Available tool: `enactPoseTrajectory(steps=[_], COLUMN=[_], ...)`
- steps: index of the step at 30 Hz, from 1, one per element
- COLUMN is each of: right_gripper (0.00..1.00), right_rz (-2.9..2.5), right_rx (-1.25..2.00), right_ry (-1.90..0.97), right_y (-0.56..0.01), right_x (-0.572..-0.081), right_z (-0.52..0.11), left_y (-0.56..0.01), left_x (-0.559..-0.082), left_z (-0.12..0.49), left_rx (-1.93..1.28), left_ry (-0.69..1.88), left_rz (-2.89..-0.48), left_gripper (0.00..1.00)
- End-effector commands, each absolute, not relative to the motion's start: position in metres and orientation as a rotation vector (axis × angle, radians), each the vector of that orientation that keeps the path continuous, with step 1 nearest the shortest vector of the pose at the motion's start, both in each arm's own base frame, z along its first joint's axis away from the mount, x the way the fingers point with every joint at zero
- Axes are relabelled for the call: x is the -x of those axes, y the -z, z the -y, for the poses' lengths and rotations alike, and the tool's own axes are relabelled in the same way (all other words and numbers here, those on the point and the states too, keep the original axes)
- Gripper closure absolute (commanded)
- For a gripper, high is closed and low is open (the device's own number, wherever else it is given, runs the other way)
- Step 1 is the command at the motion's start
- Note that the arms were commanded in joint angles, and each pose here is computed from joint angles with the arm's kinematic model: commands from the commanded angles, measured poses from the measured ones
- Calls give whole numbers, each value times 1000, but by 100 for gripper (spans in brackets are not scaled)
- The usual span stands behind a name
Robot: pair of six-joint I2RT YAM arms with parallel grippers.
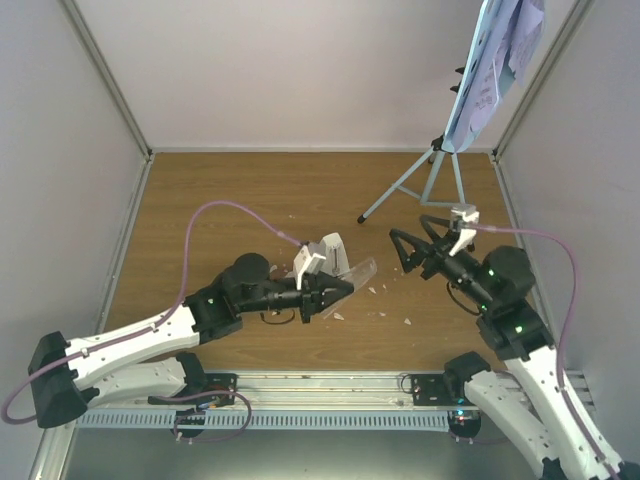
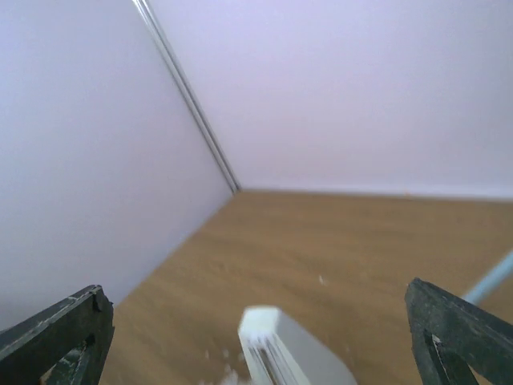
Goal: Pack up the instrument practice props
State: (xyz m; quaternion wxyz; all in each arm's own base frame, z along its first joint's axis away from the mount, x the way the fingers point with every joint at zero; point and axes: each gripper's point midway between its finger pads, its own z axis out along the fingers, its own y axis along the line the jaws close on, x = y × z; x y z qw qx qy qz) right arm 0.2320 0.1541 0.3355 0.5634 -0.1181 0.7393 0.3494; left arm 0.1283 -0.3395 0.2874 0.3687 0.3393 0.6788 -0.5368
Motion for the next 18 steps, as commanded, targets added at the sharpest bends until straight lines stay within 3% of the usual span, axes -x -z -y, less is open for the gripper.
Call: enactPoseTrajectory(steps=[1, 11, 18], right_gripper=[0, 0, 0], right_rz=[-1358, -1201, -1256], right_rx=[246, 564, 575], right_ry=[-907, -1291, -1372], right_y=[-408, -406, -396], right_x=[-212, -166, -170], right_z=[-145, -194, -211], left_y=[-378, -404, -412], left_x=[-157, -168, -161], left_z=[335, 332, 333], left_rx=[-625, -508, -545], left_ry=[1395, 1496, 1518], left_rz=[-1464, -1343, -1280], left_gripper=[100, 100, 100])
